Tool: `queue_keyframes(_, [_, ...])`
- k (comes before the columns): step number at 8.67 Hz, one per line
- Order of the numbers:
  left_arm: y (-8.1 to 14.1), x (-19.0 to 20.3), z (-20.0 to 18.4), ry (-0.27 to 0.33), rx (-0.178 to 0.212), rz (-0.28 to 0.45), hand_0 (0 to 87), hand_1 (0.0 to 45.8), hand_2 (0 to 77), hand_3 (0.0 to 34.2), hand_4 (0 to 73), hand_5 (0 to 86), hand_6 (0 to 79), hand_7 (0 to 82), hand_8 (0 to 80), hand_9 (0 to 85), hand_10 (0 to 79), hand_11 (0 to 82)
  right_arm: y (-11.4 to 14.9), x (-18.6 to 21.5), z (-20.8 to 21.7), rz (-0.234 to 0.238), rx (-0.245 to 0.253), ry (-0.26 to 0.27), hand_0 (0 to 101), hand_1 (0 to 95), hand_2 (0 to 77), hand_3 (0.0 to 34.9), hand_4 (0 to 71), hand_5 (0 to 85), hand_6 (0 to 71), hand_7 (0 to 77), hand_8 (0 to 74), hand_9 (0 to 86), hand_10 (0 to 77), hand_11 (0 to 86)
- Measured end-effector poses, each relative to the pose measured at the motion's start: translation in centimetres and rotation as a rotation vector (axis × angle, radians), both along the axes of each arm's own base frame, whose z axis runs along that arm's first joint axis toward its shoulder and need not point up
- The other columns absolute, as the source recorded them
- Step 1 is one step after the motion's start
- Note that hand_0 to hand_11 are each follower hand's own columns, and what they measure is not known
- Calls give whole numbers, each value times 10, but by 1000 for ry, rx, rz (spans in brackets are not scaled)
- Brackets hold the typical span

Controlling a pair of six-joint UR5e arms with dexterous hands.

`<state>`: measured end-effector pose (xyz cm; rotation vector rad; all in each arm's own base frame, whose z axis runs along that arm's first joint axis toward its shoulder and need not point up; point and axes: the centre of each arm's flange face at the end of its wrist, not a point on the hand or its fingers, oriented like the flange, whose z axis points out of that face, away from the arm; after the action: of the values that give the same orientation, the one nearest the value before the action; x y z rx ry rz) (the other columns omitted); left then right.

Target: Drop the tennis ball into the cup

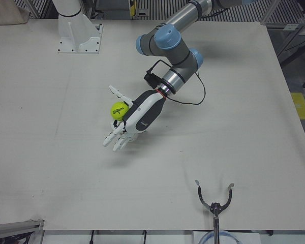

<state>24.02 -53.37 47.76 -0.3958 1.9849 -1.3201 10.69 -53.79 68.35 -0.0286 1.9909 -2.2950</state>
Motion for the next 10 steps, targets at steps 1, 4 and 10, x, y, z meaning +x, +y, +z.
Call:
queue_keyframes(1, [0, 0, -1, 3, 1, 1, 395, 104, 16, 0, 76, 0, 387, 485, 0, 16, 0, 5, 0, 0, 0, 0, 0, 0, 0, 5, 5, 0, 0, 0, 0, 0, 0, 0, 0, 5])
queue_keyframes(4, [-2, 1, -5, 9, 8, 3, 361, 87, 11, 0, 44, 0, 0, 76, 0, 16, 0, 5, 0, 0, 0, 0, 0, 0, 0, 5, 5, 0, 0, 0, 0, 0, 0, 0, 0, 5])
queue_keyframes(10, [-109, -164, -68, 17, -54, -320, 471, 147, 16, 0, 11, 0, 0, 104, 0, 11, 0, 0, 0, 0, 0, 0, -1, -1, 0, 5, 5, 0, 0, 0, 0, 0, 0, 0, 0, 5])
